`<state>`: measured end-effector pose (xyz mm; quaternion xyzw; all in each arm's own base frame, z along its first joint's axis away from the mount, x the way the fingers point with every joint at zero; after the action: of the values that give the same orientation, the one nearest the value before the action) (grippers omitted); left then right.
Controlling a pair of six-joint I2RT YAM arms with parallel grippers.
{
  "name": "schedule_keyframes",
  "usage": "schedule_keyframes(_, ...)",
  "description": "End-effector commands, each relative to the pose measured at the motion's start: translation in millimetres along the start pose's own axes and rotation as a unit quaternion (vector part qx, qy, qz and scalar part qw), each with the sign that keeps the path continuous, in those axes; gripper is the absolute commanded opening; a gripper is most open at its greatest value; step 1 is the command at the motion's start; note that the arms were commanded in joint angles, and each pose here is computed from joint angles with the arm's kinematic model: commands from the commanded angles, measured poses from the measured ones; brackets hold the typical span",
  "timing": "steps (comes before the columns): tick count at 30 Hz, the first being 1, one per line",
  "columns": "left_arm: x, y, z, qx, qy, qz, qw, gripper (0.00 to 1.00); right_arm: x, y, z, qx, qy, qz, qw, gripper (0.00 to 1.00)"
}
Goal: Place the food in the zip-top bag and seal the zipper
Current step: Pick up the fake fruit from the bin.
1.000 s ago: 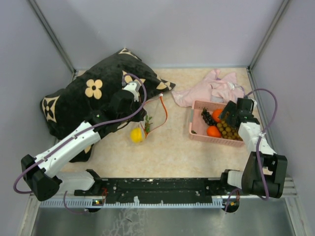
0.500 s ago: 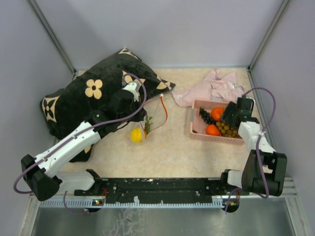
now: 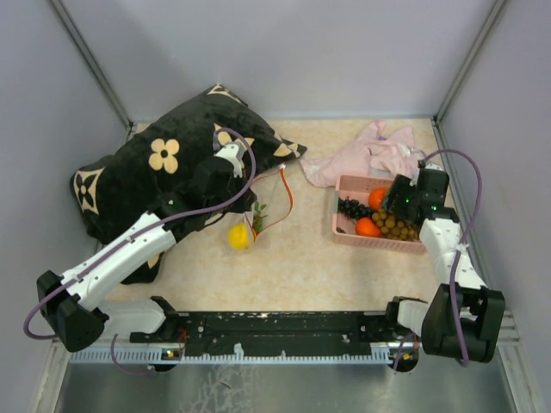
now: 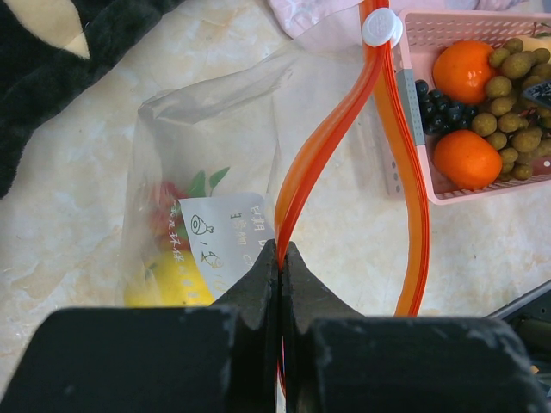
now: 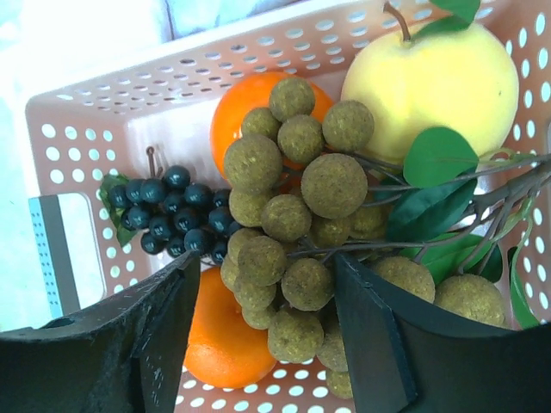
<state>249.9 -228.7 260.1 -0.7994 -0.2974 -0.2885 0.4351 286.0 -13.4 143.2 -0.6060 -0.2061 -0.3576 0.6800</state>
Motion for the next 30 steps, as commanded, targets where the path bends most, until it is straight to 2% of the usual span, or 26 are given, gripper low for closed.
schedule_keyframes(1, 5.5, -0.4, -2.7, -0.013, -0.002, -0.014, 1.0, 0.0, 35.6, -14.7, 6.0, -0.005, -0.013, -0.032, 0.999, 0.65)
schedule_keyframes(6, 6.1, -1.6, -2.8, -0.014, -0.002, -0.015, 1.0, 0.0, 43.4, -33.3, -13.8, -0.08, 0.019, -0.048, 0.996, 0.74)
schedule_keyframes(16, 7.6, -3.0, -2.5, -0.014, -0.004, -0.018, 1.0, 0.0, 32.4, -25.3, -59.4, -0.173, 0.089, -0.043, 0.98, 0.73)
schedule_keyframes(19, 7.9, -2.9, -2.2, -0.014, -0.003, -0.019, 1.0, 0.0, 27.9, -20.5, -76.3, -0.199, 0.123, -0.057, 0.971, 0.71)
schedule_keyframes(25, 8.3, -3.1, -2.1, -0.015, -0.004, -0.019, 1.0, 0.0, 23.8, -1.5, -88.7, -0.196, 0.166, -0.071, 0.964, 0.6)
schedule_keyframes(30, 7.8, -2.2, -1.2, -0.013, -0.004, -0.017, 1.0, 0.0, 20.3, 13.9, -93.4, -0.193, 0.199, -0.081, 0.957, 0.57)
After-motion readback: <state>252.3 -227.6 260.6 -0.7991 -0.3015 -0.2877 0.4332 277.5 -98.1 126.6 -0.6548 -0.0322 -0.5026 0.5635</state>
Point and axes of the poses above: each gripper's point midway between its finger pads, its own y axis out along the fingers, its own z axis along the line the jaws close on, x = y × z, the point moved 4 cm from there along -y, back along the fingers, and after that the axes turned 10 degrees about -y, right-handed, at the moved point
